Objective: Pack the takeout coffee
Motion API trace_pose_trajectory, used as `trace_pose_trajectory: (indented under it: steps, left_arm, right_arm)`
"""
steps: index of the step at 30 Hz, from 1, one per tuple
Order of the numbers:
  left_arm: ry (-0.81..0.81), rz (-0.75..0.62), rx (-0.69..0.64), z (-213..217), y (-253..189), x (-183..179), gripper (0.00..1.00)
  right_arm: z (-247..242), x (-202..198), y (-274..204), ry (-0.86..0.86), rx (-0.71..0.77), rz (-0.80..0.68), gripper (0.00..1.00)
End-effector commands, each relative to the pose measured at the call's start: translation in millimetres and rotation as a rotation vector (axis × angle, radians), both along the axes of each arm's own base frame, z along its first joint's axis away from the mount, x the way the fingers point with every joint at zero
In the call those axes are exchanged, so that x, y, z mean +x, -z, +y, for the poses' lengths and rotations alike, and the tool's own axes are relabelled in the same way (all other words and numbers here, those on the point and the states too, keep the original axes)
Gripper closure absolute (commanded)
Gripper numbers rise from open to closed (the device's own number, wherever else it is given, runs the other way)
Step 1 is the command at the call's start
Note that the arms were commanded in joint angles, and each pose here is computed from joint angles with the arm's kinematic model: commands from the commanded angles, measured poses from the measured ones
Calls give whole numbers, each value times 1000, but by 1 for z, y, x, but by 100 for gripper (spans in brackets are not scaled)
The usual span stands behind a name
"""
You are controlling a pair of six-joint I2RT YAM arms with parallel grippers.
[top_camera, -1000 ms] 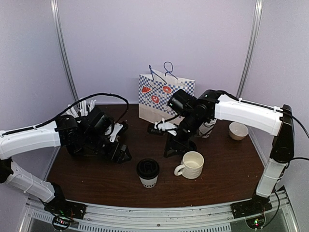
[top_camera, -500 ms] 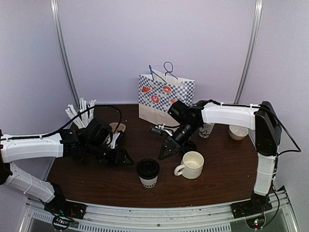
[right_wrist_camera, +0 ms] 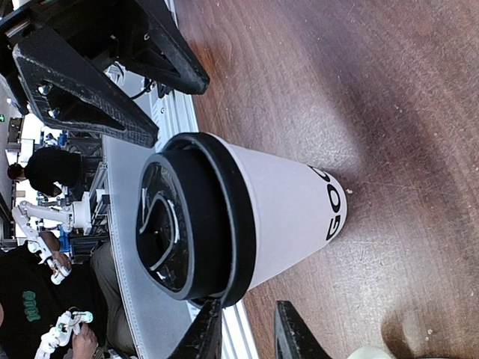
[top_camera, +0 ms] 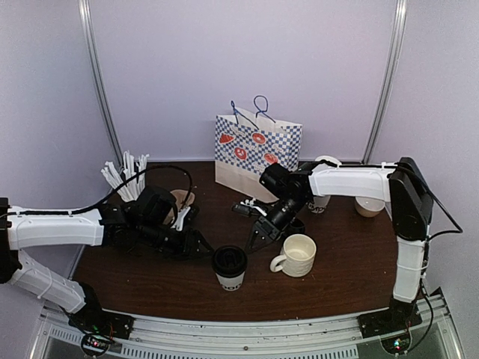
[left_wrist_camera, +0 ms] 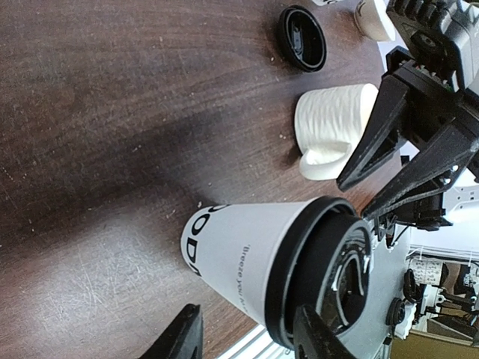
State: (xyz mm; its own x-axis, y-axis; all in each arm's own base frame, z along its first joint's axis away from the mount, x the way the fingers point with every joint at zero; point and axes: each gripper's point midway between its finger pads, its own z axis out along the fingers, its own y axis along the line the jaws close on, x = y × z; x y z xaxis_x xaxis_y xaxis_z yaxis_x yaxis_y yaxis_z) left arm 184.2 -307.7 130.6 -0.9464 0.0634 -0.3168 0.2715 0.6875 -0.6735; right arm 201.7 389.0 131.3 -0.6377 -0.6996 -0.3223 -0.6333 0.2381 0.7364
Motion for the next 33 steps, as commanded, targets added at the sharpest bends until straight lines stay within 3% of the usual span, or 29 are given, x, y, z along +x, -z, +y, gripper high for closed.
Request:
trace_pose_trajectory:
  steps: [1,19,25,33]
  left_arm:
    - [3,-6,-21,-3,3,3,56]
    - [8,36,46,6,32,-4,56]
    - [0,63,98,15,50,-9,57]
    - [-5,98,183,29,77,-15,59]
  right_arm:
    - [5,-4,4,-18,11,20,73]
    - [12,-14,7,-46,38,93,66]
    - [12,-12,30,-21,-42,94,66]
    - [-6,2,80,27,-280,-18,71]
